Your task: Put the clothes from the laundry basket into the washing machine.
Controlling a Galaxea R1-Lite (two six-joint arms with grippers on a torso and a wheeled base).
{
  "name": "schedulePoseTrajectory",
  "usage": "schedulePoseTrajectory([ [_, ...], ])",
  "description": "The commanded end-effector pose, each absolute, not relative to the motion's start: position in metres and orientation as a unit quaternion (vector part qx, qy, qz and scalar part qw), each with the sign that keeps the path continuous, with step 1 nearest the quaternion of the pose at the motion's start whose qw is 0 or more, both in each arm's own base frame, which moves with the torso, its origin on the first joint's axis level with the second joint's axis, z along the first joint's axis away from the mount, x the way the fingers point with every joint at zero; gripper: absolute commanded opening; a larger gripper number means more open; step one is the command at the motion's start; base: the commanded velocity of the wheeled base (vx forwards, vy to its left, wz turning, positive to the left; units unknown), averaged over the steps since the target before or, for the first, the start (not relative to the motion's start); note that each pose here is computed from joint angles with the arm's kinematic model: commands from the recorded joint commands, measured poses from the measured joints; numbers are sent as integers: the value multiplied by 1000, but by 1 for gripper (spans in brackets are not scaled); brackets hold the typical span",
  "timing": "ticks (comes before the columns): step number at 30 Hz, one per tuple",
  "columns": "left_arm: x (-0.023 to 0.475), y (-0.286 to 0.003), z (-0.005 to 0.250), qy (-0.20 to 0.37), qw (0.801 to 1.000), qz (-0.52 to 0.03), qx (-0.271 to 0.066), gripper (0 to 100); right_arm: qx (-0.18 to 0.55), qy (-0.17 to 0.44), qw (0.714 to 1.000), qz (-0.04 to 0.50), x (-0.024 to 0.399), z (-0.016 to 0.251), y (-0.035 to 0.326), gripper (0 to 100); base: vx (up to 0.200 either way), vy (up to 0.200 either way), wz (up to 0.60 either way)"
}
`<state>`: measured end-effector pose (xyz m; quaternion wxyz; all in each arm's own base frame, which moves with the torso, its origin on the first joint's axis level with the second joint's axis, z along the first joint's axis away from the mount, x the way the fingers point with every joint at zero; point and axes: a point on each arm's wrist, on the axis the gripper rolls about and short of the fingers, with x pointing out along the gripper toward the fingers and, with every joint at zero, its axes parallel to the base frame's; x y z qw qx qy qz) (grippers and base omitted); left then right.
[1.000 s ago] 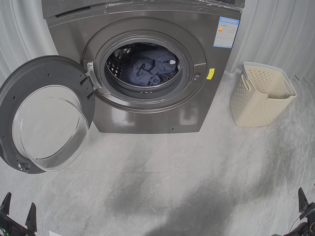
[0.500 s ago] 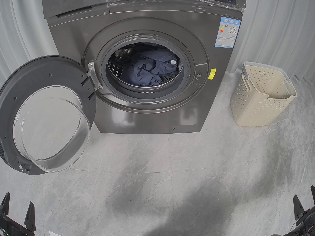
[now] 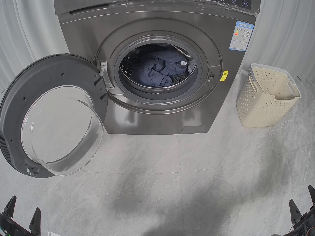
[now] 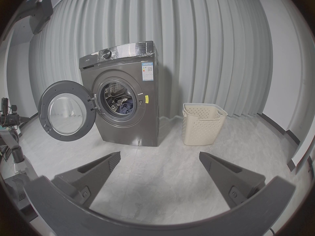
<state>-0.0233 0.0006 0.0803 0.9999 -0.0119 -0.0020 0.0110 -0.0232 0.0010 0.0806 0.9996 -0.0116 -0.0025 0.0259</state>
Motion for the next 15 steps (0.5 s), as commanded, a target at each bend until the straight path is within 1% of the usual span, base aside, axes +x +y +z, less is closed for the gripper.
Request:
schedulePoseTrajectory([
  [1,-23,1,76,1,1000,12,-12,100,-11,3,1000,26,-22,76,1,100,0,200,0],
  [10,-23,1,76,1,1000,11,-9,100,-11,3,1000,26,-22,76,1,100,0,200,0],
  [13,-23,1,76,1,1000,10,-10,100,-11,3,1000,26,-22,76,1,100,0,0,0],
  [15,-23,1,76,1,1000,11,-13,100,-11,3,1000,26,-22,76,1,100,-200,0,0],
])
